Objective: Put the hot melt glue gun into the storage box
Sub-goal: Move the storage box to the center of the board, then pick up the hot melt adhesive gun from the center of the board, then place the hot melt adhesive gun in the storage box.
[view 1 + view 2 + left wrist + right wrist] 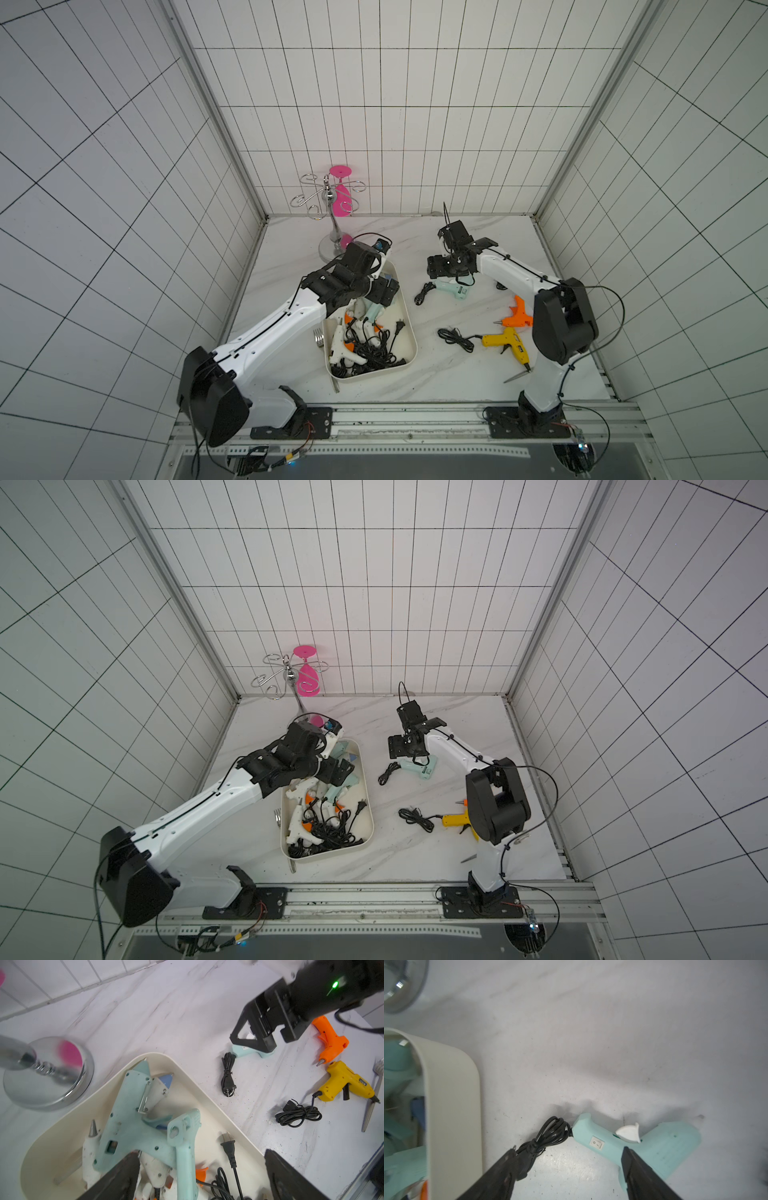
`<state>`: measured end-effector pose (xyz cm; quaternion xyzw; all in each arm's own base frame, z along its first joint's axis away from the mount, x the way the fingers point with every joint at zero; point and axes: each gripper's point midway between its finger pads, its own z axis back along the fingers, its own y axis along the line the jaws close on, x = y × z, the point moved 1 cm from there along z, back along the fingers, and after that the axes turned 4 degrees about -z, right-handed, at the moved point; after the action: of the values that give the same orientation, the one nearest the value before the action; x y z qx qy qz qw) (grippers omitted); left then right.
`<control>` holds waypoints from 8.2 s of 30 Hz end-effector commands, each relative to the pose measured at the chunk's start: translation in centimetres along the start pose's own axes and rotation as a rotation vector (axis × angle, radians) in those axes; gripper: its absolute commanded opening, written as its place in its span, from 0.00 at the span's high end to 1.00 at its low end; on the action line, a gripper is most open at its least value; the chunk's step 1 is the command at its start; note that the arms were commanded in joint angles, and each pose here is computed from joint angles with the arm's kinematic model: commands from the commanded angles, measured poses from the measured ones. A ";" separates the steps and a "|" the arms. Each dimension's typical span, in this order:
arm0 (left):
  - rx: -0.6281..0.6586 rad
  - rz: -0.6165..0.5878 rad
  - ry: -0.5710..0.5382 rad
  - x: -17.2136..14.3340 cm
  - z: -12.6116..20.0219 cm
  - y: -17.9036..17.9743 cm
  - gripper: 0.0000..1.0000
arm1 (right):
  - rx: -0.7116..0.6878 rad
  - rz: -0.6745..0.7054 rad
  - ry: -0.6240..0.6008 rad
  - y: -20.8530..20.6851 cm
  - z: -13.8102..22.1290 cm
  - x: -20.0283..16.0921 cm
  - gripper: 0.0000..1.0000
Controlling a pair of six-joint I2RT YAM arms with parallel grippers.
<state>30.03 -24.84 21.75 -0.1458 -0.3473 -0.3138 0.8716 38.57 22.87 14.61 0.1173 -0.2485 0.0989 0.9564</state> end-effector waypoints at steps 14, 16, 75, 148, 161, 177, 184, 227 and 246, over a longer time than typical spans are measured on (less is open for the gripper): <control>0.033 -0.542 0.187 2.2 -17.2 -7.1 0.04 | -0.131 -0.437 0.012 -12.4 11.0 -8.4 0.14; 0.038 -0.559 0.191 2.0 -18.8 -7.2 0.03 | -0.118 -0.452 0.017 -12.7 11.3 -9.0 0.14; -0.941 -0.019 0.123 7.6 -6.0 -13.0 0.91 | 0.259 -0.413 -0.336 -13.5 15.3 -3.6 0.17; -0.578 0.271 -0.020 6.7 4.3 -3.2 0.01 | 0.060 0.843 -0.879 2.9 20.9 -1.3 0.80; 0.617 0.278 -0.048 -0.2 11.6 13.6 0.01 | 0.136 1.149 -0.593 8.3 15.1 -4.9 0.81; 0.684 0.402 -0.217 -4.2 16.2 16.3 0.01 | 0.255 1.645 -0.090 16.4 2.0 -11.0 0.83; 0.673 0.401 -0.228 -5.7 16.2 15.7 0.01 | 0.243 1.716 0.081 18.2 -2.8 -12.2 0.77; 0.001 0.301 -0.127 -6.6 6.6 2.7 0.03 | -0.183 -0.024 -0.073 -5.7 10.6 -3.1 0.34; -0.034 0.117 0.224 -7.2 -3.3 -2.3 0.04 | -0.467 -0.705 0.184 -25.4 8.7 -14.6 0.31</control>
<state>24.95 -24.43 14.41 -0.1699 -0.2346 -0.2805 0.9151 27.81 -3.83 11.22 0.0041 -0.1267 -0.2883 0.9491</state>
